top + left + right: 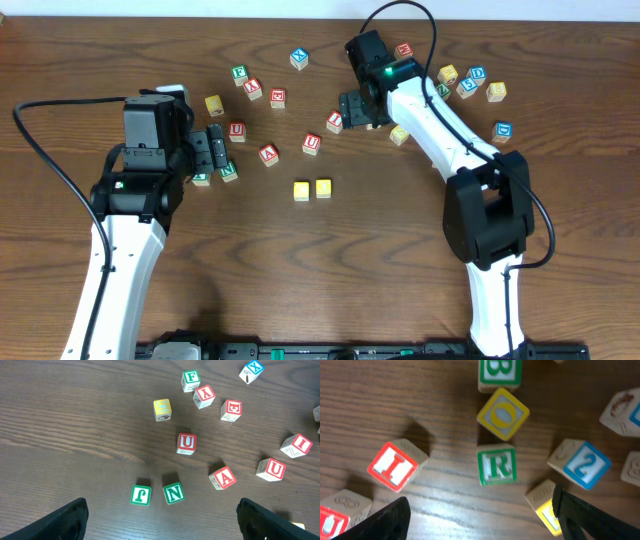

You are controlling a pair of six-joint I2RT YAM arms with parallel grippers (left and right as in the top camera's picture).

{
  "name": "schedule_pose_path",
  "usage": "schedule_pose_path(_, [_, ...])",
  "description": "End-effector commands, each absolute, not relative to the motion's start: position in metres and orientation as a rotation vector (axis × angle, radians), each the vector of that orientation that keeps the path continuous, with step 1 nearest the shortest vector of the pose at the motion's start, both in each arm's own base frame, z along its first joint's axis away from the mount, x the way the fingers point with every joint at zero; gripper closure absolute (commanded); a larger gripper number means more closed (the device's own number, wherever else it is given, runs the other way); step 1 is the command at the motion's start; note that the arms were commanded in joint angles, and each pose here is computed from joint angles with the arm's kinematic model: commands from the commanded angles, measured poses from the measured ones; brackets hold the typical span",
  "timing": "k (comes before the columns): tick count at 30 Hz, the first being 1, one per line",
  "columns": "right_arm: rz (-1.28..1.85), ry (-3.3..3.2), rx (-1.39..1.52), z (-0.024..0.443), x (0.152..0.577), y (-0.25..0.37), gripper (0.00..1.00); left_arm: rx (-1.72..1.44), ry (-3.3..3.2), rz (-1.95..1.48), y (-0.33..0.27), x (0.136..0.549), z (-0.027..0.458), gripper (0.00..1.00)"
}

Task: Spell out CORL
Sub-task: 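Lower the right gripper and grasp the green R block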

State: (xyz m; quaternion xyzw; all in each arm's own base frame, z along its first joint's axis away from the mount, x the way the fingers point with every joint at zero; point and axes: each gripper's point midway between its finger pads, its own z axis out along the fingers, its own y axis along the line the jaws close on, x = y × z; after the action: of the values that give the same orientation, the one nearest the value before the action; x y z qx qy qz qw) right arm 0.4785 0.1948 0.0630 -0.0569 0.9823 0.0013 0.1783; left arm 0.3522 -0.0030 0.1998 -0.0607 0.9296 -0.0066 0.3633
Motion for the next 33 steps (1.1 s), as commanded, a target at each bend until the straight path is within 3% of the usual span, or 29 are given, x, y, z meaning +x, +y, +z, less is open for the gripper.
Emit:
schedule_pose_path(1, [-0.050, 2.780, -0.228, 0.045, 0.484, 0.196, 0.12, -0.156, 2.388, -0.017, -0.002, 0.351, 0.202, 0.07])
schedule_pose_path(6, [-0.097, 2.795, -0.225, 0.018, 0.489, 0.192, 0.14, -0.156, 2.396, -0.015, -0.002, 0.350, 0.200, 0.07])
schedule_pose_path(18, [-0.069, 2.744, -0.206, 0.021, 0.502, 0.196, 0.25, -0.156, 2.400, -0.014, -0.002, 0.349, 0.200, 0.07])
schedule_pose_path(29, [-0.072, 2.747, -0.152, 0.021, 0.505, 0.187, 0.49, -0.161, 2.408, 0.000, 0.000, 0.349, 0.198, 0.07])
schedule_pose_path(33, [-0.079, 2.757, -0.150, 0.020, 0.503, 0.184, 0.48, -0.162, 2.417, 0.001, 0.000, 0.350, 0.194, 0.07])
